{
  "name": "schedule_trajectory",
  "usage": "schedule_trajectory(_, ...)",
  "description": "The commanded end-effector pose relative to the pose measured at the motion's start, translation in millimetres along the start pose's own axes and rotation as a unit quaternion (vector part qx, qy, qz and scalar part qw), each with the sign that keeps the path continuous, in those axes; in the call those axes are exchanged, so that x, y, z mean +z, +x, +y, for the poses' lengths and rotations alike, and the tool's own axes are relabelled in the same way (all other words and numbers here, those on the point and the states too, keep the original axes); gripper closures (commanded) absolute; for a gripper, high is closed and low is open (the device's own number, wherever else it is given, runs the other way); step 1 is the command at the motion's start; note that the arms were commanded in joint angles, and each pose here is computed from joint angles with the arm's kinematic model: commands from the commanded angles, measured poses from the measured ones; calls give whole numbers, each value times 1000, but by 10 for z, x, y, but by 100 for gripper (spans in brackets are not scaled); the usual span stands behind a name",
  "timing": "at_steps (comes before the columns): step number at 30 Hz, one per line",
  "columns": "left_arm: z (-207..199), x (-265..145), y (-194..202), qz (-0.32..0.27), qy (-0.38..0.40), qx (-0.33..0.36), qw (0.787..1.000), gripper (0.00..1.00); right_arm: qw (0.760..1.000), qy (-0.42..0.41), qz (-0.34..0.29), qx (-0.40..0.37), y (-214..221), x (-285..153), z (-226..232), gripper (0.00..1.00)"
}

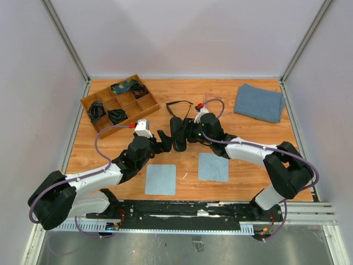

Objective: Organize the sunglasses
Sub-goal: Open the sunglasses case.

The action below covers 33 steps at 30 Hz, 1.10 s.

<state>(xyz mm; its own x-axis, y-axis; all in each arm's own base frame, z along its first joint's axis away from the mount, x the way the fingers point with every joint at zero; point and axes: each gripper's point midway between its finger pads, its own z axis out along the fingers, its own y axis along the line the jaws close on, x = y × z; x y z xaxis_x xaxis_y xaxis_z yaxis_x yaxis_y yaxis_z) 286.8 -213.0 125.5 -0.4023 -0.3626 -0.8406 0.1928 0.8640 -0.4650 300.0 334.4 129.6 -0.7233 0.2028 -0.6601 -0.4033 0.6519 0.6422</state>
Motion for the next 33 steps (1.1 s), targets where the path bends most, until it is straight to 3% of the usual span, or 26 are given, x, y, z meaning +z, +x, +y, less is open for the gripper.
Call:
schedule_trajectory(1, -20, 52, -95, -17, -14, -7, 1000, 2, 995, -92, -20, -21, -179, -32, 438, 99)
schedule_trajectory(13, 179, 102, 99, 4, -54, 1, 999, 2, 988, -152, -13, -22, -225, -108, 649, 99)
schedule_trajectory(33, 389, 87, 230, 16, -79, 0, 997, 2, 980, -200, -19, 14, -334, -224, 630, 99)
